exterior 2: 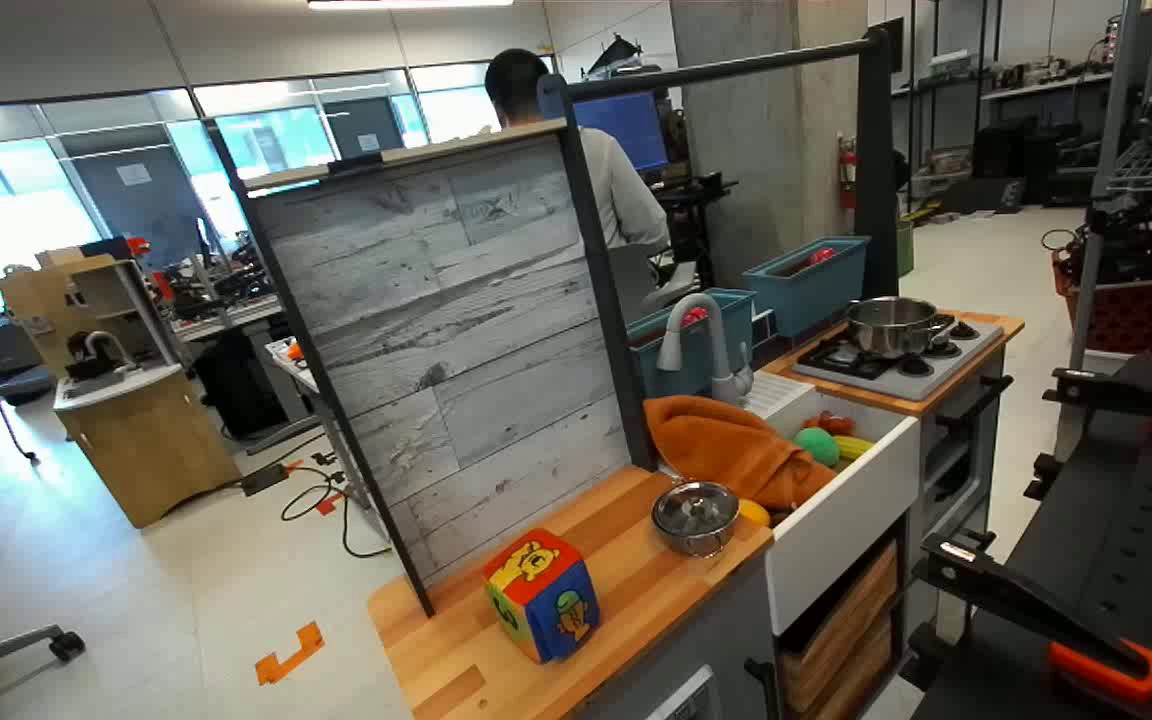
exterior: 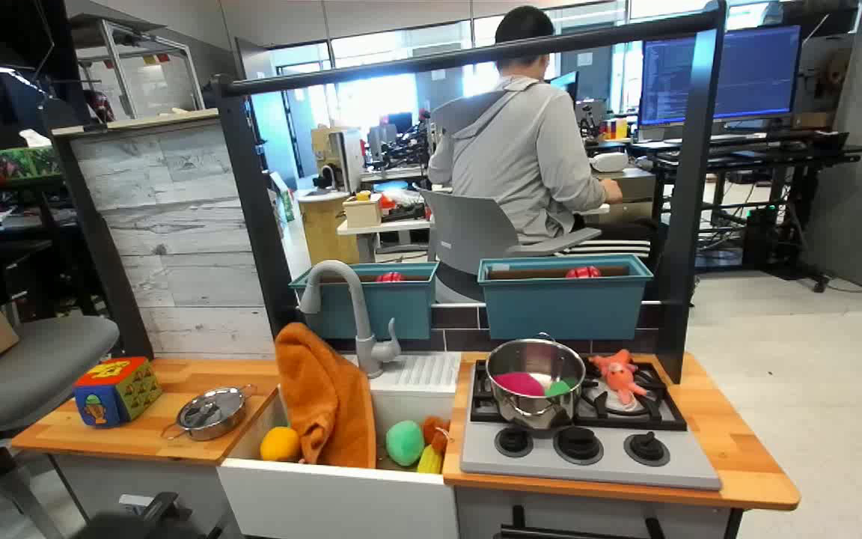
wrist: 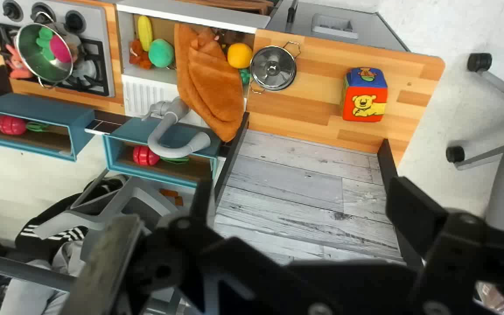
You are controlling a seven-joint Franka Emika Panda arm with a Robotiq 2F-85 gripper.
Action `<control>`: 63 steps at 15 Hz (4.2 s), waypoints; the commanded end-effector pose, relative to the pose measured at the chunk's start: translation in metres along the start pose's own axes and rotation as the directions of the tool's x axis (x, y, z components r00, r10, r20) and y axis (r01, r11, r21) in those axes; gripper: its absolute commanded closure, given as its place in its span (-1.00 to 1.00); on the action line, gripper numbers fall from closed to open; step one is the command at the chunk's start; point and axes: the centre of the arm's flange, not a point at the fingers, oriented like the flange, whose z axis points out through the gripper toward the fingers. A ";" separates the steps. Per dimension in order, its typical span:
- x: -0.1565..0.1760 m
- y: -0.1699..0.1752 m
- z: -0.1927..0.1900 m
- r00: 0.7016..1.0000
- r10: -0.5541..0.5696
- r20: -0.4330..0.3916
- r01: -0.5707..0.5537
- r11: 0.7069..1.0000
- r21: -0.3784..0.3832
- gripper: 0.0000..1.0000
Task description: Pick up the orange and blue toy from the counter and put it in the top drawer
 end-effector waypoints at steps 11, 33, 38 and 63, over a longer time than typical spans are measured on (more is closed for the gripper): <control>0.000 0.000 0.000 1.000 0.000 -0.001 0.000 1.000 0.000 -1.00; 0.124 -0.074 0.179 0.942 -0.306 0.141 0.224 0.882 0.414 -1.00; 0.113 -0.131 0.246 0.962 -0.223 0.158 0.141 0.900 0.412 -1.00; 0.088 -0.196 0.483 0.911 0.111 0.398 -0.131 0.991 0.022 -1.00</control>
